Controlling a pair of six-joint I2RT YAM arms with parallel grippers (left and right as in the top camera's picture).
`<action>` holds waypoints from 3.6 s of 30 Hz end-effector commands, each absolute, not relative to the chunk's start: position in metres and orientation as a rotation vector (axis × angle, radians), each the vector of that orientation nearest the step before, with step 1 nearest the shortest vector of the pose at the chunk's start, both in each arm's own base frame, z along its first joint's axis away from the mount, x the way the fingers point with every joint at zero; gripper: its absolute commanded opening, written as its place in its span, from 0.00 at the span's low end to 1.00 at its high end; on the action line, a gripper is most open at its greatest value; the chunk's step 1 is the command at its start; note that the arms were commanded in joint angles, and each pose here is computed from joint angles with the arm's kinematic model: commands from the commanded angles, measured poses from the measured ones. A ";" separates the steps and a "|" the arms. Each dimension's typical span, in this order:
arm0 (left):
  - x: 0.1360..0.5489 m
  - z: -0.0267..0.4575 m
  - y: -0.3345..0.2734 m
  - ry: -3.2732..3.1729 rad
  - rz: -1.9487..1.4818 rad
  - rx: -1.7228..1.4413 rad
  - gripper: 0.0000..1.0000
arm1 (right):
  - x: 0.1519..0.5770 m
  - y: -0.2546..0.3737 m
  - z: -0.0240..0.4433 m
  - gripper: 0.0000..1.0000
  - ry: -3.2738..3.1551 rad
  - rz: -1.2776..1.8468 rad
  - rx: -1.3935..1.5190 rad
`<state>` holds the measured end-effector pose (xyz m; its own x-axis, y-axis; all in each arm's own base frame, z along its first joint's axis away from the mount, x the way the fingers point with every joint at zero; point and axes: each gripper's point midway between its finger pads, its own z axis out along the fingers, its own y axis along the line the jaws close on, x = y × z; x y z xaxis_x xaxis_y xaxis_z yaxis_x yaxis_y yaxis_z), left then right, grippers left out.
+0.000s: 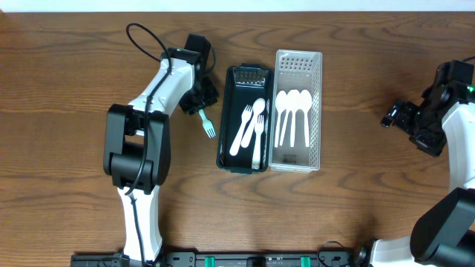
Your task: Pack container
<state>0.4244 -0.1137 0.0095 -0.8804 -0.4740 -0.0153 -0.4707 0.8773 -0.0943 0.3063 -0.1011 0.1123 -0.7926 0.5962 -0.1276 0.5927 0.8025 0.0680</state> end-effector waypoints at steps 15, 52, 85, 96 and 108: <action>0.434 -0.002 -0.088 2.953 0.023 -0.784 0.39 | 0.306 -0.102 0.111 0.99 2.850 0.037 0.947; 0.360 0.183 -0.161 2.844 -0.161 0.176 0.06 | 0.304 -0.102 0.111 0.99 2.857 0.038 0.950; 0.330 0.227 -0.067 2.835 0.111 -0.010 0.61 | 0.401 0.024 0.088 0.01 2.726 0.532 0.678; 0.299 0.251 -0.012 2.832 0.114 -0.222 0.54 | 0.417 0.105 0.049 0.01 2.783 0.786 0.526; 0.254 0.321 0.004 2.560 0.051 -0.277 0.70 | 0.418 0.121 0.080 0.01 2.722 0.970 0.420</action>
<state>0.2600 0.0013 0.3113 -0.8412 -0.1896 -0.5064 -0.2101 0.9775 -0.0171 0.4181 0.1204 0.0589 -0.9313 0.3523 -0.0928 0.2286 0.7634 0.6041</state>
